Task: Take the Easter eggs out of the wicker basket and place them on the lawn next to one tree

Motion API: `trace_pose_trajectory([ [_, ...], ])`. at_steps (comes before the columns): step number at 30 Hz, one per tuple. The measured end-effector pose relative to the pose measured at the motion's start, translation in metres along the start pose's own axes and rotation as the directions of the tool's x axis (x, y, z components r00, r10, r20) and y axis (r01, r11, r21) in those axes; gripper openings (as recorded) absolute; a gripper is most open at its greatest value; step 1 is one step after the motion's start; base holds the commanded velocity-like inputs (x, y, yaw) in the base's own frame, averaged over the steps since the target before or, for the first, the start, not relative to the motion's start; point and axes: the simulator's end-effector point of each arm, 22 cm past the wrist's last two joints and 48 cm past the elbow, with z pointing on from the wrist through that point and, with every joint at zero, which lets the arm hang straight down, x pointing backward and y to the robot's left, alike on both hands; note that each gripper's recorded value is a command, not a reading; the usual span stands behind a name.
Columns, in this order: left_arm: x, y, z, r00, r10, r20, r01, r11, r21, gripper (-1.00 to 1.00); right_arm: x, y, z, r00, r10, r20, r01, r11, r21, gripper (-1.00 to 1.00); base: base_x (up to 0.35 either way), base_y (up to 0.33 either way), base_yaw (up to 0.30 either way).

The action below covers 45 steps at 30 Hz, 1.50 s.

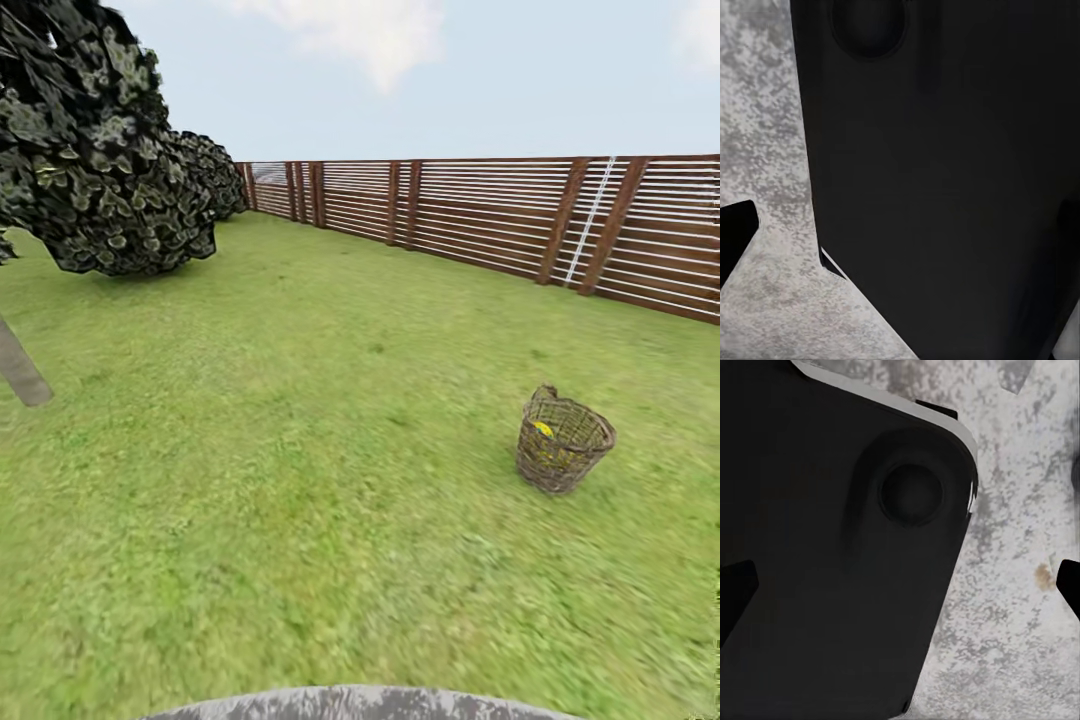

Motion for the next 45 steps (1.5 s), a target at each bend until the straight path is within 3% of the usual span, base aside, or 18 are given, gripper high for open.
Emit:
trace_pose_trajectory([
  [45,0.010,-0.001,0.000,1.000,0.003,-0.026,-0.003,1.000,0.002,1.00,0.007,-0.002,0.000,1.000,0.012,-0.020,-0.012,1.000,0.002,1.00,0.339,0.000,-0.163],
])
